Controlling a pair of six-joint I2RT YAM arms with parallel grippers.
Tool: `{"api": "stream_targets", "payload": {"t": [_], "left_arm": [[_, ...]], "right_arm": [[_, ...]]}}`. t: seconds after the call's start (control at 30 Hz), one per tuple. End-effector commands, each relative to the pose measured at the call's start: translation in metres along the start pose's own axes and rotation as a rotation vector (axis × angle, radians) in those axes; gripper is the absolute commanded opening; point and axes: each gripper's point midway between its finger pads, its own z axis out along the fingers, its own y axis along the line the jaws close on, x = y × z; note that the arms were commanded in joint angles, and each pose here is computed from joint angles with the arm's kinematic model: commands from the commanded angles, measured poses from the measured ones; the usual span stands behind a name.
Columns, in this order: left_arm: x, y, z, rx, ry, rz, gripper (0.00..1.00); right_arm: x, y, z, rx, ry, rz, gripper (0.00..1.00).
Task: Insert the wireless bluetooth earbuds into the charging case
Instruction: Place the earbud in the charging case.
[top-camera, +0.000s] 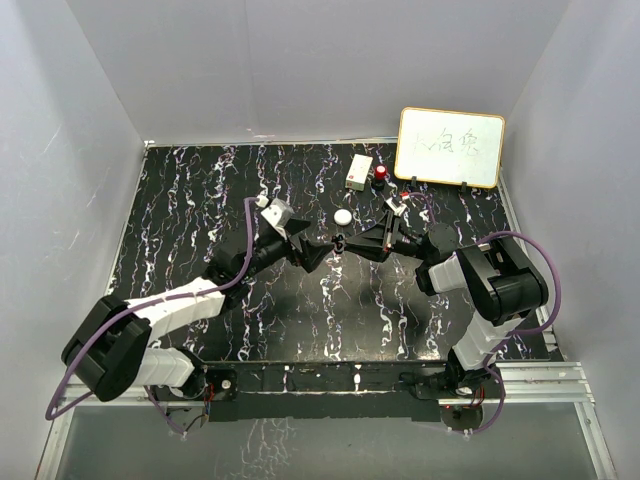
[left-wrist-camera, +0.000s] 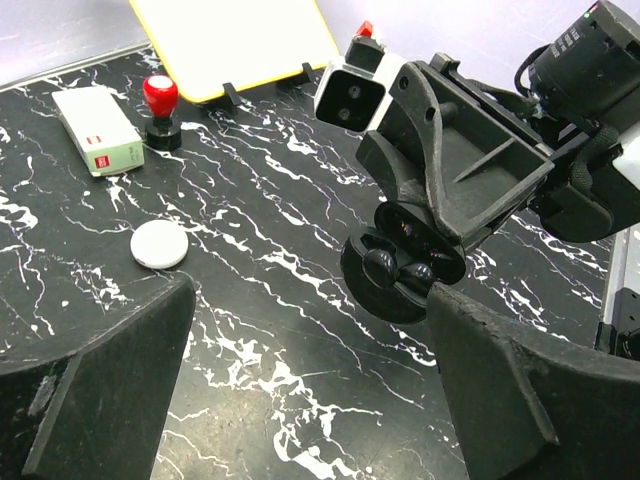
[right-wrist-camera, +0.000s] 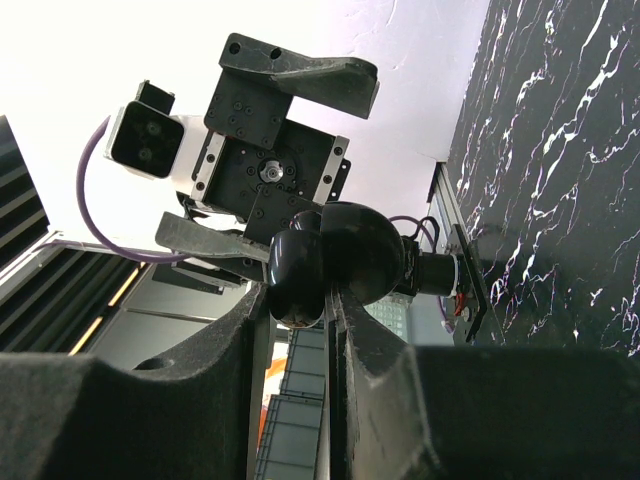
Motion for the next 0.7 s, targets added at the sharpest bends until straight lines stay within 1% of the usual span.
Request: {"api": "stream_targets", "payload": {"t": [0.0, 0.67], "left_arm": [[-0.021, -0.008, 0.008, 0.038, -0.044, 0.037, 0.99], [-0.013, 0.006, 0.015, -0.023, -0.027, 0.043, 0.99]], "right_arm": [[0.015, 0.055, -0.003, -0.2, 0.028, -0.352, 0.0], [0.018, 0.057, -0.005, -0.201, 0.027, -0.355, 0.0]]}}
